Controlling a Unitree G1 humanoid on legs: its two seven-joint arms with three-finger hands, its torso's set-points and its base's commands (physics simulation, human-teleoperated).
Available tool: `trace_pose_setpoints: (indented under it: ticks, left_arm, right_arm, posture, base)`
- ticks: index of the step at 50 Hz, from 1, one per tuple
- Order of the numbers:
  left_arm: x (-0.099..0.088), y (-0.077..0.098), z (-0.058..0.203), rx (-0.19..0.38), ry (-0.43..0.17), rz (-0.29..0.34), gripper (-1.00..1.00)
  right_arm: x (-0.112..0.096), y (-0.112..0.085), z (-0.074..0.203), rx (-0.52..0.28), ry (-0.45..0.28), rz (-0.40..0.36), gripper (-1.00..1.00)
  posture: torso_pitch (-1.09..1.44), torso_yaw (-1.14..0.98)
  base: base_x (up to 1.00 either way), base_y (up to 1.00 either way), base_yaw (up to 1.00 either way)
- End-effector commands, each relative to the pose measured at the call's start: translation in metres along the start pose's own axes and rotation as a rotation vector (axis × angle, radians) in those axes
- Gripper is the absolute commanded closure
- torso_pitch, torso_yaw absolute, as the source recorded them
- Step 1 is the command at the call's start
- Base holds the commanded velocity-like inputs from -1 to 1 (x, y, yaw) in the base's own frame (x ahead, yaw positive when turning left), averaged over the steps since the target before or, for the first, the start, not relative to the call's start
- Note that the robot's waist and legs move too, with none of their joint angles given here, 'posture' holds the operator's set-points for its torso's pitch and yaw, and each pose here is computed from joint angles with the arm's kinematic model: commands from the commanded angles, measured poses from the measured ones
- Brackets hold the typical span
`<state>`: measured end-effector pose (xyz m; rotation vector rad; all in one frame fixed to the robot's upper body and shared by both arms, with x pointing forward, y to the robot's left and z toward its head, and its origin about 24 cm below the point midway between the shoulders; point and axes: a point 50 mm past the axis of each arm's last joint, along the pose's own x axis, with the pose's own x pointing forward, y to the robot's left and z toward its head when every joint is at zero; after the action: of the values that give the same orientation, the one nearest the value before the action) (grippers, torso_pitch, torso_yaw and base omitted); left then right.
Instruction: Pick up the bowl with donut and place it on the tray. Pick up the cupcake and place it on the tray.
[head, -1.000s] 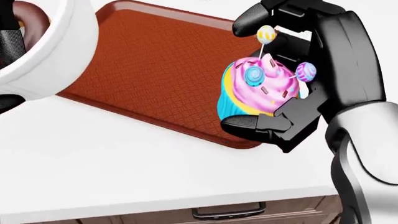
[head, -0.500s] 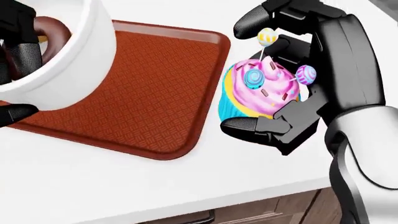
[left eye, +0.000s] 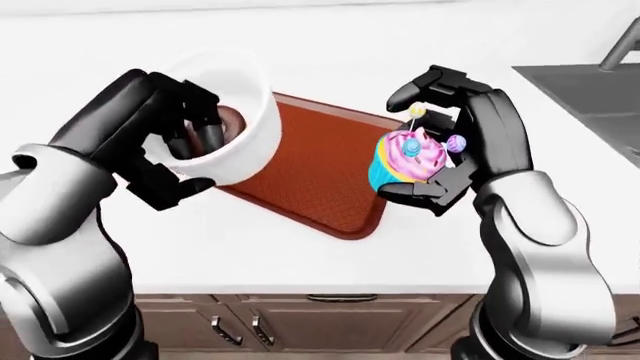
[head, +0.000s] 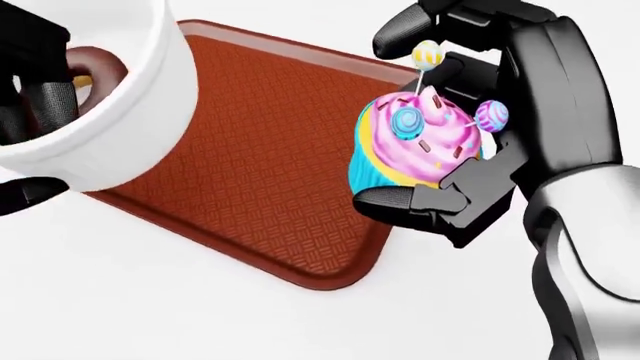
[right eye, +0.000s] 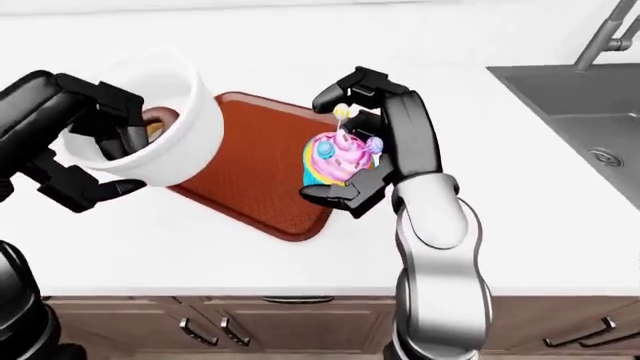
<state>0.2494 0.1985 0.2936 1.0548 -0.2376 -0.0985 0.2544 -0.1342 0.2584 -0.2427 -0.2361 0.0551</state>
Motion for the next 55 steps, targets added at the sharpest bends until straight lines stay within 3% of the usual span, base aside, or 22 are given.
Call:
trace_pose_setpoints:
  ticks: [1, 22, 39, 55]
  left_arm:
    - [-0.017, 0.029, 0.011, 0.064, -0.035, 0.229, 1.00]
    - [-0.014, 0.025, 0.010, 0.063, -0.037, 0.223, 1.00]
    - [-0.003, 0.022, 0.031, 0.055, -0.104, 0.229, 1.00]
    - [0.009, 0.019, 0.029, 0.057, -0.104, 0.236, 1.00]
  right_arm:
    - [-0.003, -0.002, 0.017, -0.011, -0.113, -0.016, 1.00]
    - [-0.003, -0.008, 0.015, 0.005, -0.115, -0.043, 1.00]
    - [-0.007, -0.027, 0.020, -0.004, -0.120, -0.106, 1.00]
    - [-0.007, -0.023, 0.023, -0.005, -0.128, -0.098, 1.00]
  posture:
    - [0.00, 0.00]
    - [0.00, 0.00]
    - [0.00, 0.00]
    - [0.00, 0.00]
  base:
    - [0.00, 0.43, 0.00]
    - [0.00, 0.24, 0.00]
    - [0.00, 0.00, 0.00]
    - [0.00, 0.00, 0.00]
